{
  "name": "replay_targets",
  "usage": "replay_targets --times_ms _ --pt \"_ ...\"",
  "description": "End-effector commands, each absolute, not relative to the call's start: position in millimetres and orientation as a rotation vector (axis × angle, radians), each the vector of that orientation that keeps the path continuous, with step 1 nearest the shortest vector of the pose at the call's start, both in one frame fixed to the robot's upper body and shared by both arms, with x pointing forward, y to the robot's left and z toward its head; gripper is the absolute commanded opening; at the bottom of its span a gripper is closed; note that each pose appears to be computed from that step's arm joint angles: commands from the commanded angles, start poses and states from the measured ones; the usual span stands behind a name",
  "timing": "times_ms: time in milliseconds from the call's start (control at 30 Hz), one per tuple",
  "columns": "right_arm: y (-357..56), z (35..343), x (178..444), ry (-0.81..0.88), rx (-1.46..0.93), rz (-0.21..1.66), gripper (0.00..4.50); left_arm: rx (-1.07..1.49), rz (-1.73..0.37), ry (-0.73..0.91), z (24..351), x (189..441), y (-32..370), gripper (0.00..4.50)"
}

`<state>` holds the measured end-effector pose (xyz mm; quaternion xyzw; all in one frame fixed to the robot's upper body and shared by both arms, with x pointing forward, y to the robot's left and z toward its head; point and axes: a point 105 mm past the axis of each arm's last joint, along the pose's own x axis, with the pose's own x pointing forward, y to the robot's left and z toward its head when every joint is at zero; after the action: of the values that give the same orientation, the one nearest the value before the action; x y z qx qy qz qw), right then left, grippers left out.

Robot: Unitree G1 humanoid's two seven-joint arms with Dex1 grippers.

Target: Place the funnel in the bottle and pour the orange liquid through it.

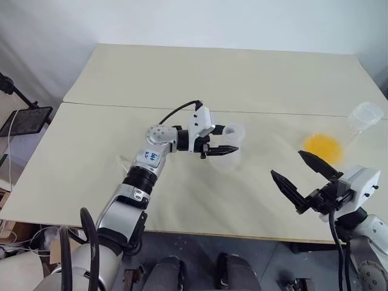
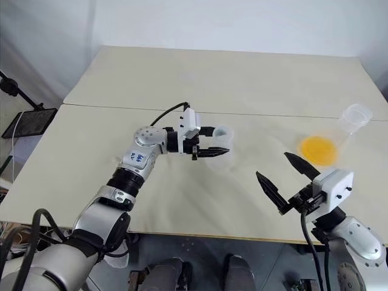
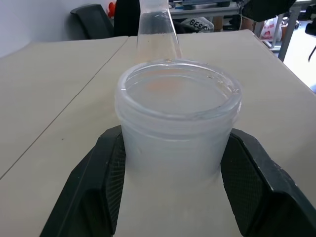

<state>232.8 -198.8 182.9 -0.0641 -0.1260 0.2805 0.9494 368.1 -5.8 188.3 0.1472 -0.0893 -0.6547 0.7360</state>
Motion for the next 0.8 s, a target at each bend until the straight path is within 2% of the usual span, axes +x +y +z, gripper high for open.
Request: replay_targets --times_ms 33,200,233,367,533,700,800 --pt "-192 194 232 -0.312 -0.141 0.592 4.50 0.296 -1.477 -0.201 195 366 -12 2.77" --pt "-189 195 236 -0.313 -0.138 0.618 4.50 0.240 -1.440 -0.234 209 372 3 4.36" --pt "-189 195 236 -0.312 -0.137 0.622 4.50 0.221 -1.444 -0.245 213 371 8 4.48" --pt "-187 192 237 -0.296 -0.138 0.660 4.50 0.249 -1.419 -0.279 217 370 42 4.48" --pt "-184 186 236 -0.245 -0.165 0.808 4.50 0.278 -1.285 -0.363 228 360 108 4.48" --pt "-171 186 233 -0.216 -0.167 0.977 4.50 0.275 -1.094 -0.338 221 341 166 4.48" --pt "-161 189 235 -0.225 -0.162 1.056 4.50 0.248 -0.967 -0.282 209 317 202 4.48"
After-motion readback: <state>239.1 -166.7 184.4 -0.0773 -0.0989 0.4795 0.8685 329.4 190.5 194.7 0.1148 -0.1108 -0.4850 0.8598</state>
